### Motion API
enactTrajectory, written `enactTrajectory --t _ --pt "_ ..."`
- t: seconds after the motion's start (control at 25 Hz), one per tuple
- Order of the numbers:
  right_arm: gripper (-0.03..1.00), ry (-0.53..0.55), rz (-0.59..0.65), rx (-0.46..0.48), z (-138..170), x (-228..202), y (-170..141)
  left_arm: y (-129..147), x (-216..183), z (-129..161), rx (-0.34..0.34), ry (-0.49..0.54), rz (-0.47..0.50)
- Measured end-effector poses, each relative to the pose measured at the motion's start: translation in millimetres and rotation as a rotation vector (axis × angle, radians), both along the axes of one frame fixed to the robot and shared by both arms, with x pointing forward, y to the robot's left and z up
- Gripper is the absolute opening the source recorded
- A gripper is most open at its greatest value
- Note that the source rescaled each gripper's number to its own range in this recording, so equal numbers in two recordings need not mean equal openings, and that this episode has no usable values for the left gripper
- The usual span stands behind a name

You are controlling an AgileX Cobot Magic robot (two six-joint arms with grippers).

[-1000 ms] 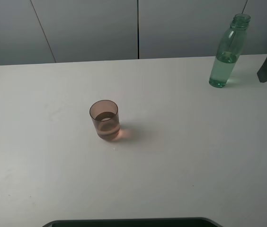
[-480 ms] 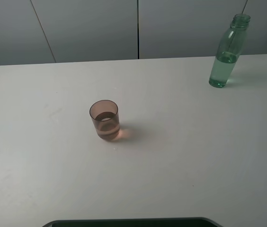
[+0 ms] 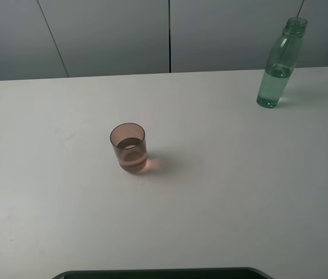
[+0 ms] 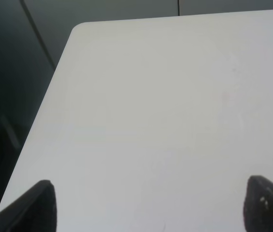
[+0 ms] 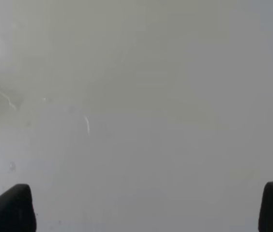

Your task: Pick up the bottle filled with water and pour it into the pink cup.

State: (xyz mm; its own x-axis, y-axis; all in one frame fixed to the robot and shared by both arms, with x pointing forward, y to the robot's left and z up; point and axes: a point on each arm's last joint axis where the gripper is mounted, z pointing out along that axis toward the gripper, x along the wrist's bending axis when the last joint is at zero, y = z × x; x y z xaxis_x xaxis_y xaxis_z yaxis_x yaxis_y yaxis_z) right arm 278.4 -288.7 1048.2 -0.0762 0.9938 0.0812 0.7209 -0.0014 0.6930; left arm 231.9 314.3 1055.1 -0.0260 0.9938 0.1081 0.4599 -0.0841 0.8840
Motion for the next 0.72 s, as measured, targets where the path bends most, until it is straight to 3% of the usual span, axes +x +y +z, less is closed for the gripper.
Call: enactTrajectory --t 0.32,0.72 --pt "1.0 -0.279 -0.014 -0.017 5 -43 -3 0 0 0 0.0 0.0 0.0" --pt "1.0 -0.308 -0.025 -0.03 4 -48 -4 0 0 0 0.0 0.0 0.0"
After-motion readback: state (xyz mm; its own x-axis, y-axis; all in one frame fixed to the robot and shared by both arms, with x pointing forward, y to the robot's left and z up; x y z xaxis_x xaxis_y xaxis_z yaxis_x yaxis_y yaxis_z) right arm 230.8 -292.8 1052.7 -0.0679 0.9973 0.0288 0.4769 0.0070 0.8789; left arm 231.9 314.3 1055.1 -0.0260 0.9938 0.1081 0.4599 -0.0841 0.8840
